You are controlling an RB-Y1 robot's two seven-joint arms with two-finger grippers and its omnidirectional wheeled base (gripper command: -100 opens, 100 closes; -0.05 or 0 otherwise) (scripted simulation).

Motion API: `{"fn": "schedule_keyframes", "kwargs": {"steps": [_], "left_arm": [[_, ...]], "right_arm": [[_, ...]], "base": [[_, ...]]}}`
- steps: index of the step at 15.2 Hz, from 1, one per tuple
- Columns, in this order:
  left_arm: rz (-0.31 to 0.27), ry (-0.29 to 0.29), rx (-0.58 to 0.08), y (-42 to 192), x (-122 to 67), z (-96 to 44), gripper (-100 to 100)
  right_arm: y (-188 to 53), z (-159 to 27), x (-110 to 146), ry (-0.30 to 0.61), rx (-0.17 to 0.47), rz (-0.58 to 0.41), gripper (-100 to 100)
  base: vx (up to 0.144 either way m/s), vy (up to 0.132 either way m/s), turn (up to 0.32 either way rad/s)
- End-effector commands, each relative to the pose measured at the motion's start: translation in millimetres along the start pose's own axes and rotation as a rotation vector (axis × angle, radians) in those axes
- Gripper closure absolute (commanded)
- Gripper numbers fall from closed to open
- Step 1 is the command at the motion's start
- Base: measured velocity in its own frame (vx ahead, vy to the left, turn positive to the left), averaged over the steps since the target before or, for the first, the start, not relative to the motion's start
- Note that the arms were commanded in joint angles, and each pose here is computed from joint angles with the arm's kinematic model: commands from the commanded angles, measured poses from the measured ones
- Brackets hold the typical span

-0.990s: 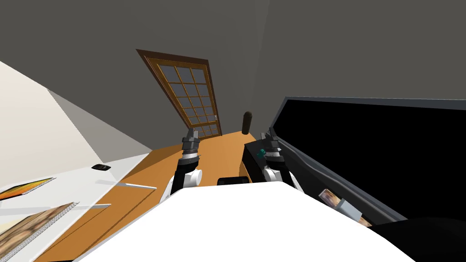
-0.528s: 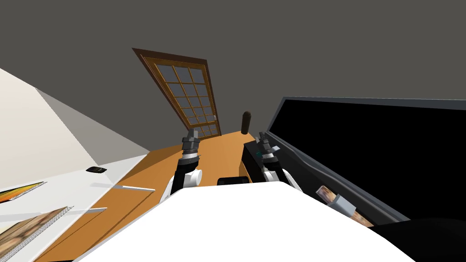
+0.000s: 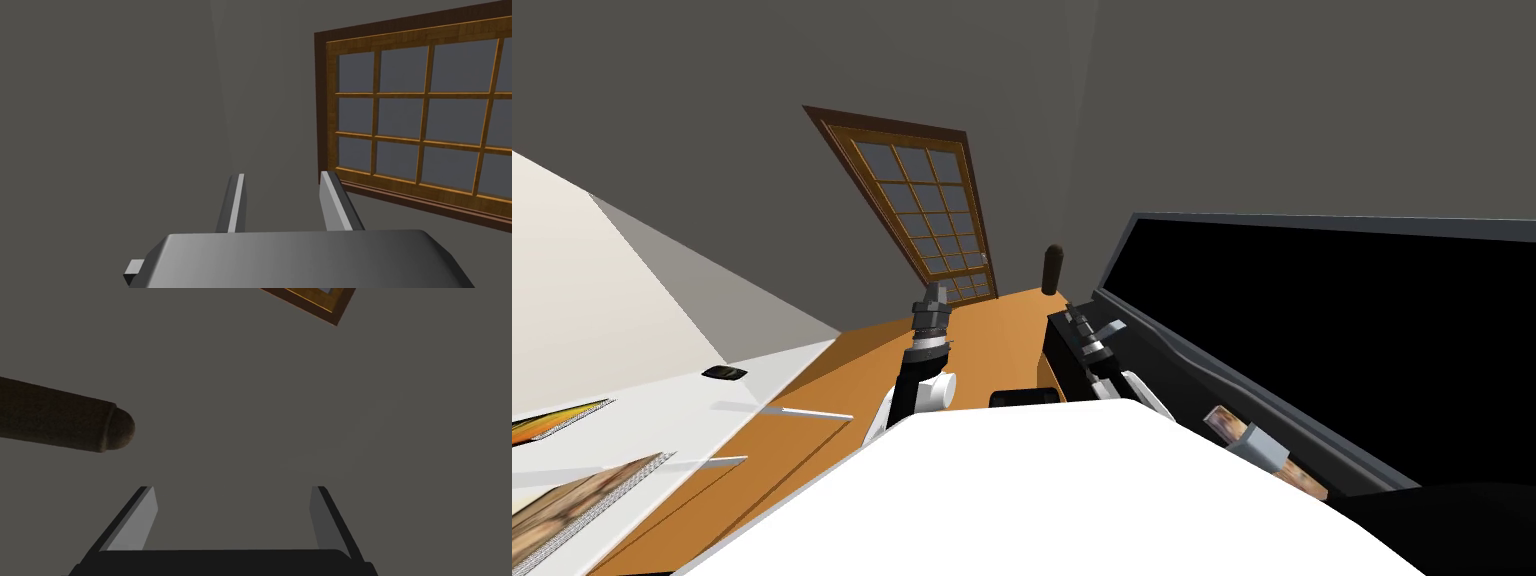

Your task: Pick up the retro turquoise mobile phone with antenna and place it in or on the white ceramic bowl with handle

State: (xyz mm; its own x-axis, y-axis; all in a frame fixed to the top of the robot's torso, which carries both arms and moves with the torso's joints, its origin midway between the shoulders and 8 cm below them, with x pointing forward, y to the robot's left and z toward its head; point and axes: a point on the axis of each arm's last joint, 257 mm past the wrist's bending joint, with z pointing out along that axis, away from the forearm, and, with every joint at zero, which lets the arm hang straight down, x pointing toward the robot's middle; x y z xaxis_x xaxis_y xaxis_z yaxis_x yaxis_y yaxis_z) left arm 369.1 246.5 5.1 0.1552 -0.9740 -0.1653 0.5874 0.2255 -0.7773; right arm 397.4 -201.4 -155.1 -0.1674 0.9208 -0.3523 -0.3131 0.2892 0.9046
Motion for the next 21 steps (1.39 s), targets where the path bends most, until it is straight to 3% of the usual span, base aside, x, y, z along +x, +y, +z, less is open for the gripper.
{"fn": "schedule_keyframes", "kwargs": {"steps": [1, 4, 8, 11, 15, 17, 18, 21], "left_arm": [[0.000, 0.000, 0.000, 0, 0.0, 0.0, 0], [0.000, 0.000, 0.000, 0, 0.0, 0.0, 0], [0.000, 0.000, 0.000, 0, 0.0, 0.0, 0], [0.000, 0.000, 0.000, 0, 0.0, 0.0, 0], [0.000, 0.000, 0.000, 0, 0.0, 0.0, 0], [0.000, 0.000, 0.000, 0, 0.0, 0.0, 0], [0.000, 0.000, 0.000, 0, 0.0, 0.0, 0], [0.000, 0.000, 0.000, 0, 0.0, 0.0, 0]], "right_arm": [[-16, -3.8, 8, 0.035, 0.038, -0.029, -100], [-57, -16.3, 23, 0.120, 0.121, -0.108, -100], [-78, -24.9, 28, 0.163, 0.165, -0.152, -100], [-116, -43.2, 33, 0.244, 0.240, -0.245, -100], [-159, -69.0, 29, 0.324, 0.330, -0.346, -100], [-165, -72.6, 28, 0.326, 0.343, -0.347, -100], [-183, -85.3, 23, 0.363, 0.382, -0.398, -100], [-206, -102.3, 15, 0.400, 0.433, -0.451, -100]], "base": [[-0.014, -0.001, 0.020], [-0.014, -0.002, 0.030], [-0.012, -0.005, 0.037], [-0.012, -0.006, 0.061], [-0.014, -0.012, 0.088], [-0.012, -0.014, 0.049], [-0.010, -0.009, 0.082], [-0.012, -0.013, 0.104]]}}
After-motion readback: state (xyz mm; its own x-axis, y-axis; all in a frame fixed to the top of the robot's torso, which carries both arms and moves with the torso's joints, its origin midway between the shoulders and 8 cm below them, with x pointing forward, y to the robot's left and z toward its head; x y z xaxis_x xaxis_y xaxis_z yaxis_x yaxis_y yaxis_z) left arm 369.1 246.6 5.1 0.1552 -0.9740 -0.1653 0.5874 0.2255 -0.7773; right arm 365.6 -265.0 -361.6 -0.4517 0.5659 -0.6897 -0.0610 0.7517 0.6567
